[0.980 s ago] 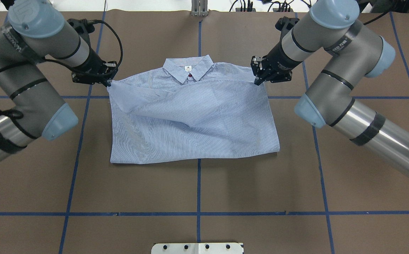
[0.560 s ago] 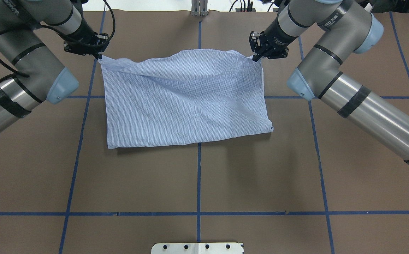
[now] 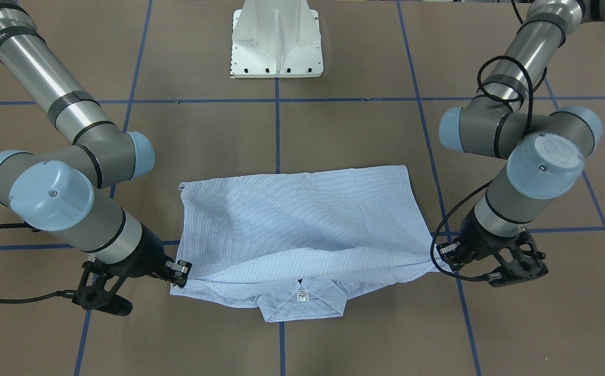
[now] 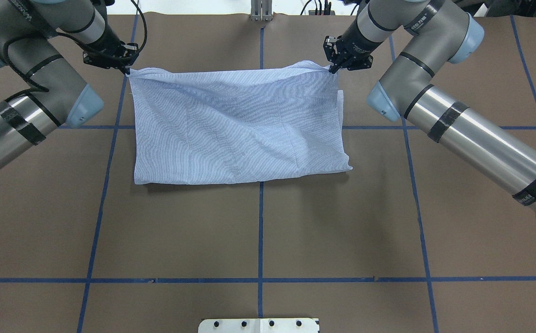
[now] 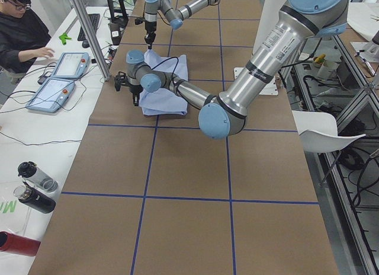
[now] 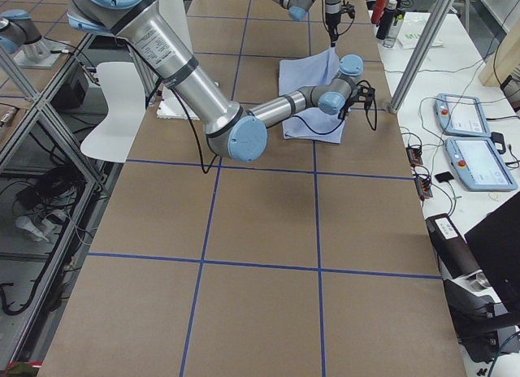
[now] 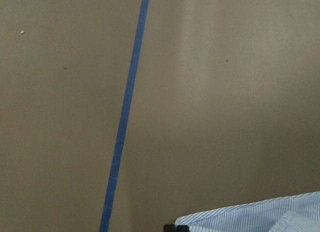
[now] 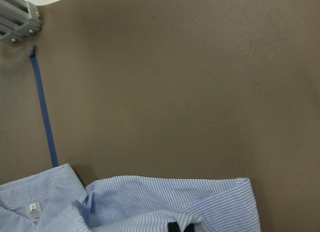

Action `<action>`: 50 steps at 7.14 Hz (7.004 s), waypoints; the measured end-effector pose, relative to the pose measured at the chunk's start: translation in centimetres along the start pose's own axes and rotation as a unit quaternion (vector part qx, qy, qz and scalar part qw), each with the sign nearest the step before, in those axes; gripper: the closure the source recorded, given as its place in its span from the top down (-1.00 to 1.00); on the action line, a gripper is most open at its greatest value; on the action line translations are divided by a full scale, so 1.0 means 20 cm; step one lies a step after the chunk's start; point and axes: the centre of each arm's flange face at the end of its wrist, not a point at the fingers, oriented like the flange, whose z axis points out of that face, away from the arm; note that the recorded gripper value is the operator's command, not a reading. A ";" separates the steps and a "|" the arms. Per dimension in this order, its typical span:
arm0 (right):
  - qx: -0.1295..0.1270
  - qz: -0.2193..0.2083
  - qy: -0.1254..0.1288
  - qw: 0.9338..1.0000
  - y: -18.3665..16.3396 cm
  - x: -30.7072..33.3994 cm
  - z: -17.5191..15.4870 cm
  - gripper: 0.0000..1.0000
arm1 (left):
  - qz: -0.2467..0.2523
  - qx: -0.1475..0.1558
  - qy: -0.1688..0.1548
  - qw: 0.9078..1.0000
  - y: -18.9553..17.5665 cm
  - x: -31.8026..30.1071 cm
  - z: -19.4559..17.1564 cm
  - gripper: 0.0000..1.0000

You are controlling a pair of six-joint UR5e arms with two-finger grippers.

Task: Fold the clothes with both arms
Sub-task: 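Lay the hem down beside the collar and open both grippers, then lower the right gripper and grasp the folded shirt's corner nearest it, then drag the folded shirt toward the robot with the right gripper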

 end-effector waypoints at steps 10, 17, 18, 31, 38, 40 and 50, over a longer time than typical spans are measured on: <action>-0.006 -0.046 -0.012 0.999 0.11 0.36 0.04 1.00 | 0.015 0.008 0.016 1.000 0.02 0.03 0.04 1.00; -0.059 -0.042 -0.030 0.997 0.81 0.41 0.12 0.81 | 0.025 0.024 0.040 0.999 0.05 0.08 -0.14 1.00; -0.064 -0.043 -0.026 0.997 0.85 0.42 0.15 0.48 | 0.025 0.025 0.043 0.998 0.06 0.09 -0.16 1.00; -0.109 -0.065 -0.067 0.990 0.98 0.35 -0.03 -1.00 | 0.022 0.030 0.043 0.998 0.07 0.08 -0.19 0.99; -0.253 -0.111 -0.059 0.959 1.77 0.93 -0.41 -1.00 | 0.020 0.030 0.041 0.999 0.07 0.05 -0.18 0.99; -0.314 -0.122 -0.020 0.941 2.09 1.15 -0.45 -1.00 | 0.020 0.032 0.042 0.998 0.07 0.05 -0.19 0.99; -0.116 -0.120 -0.145 0.975 1.49 0.65 -0.83 1.00 | -0.065 -0.112 0.148 0.980 1.30 0.54 -0.33 0.86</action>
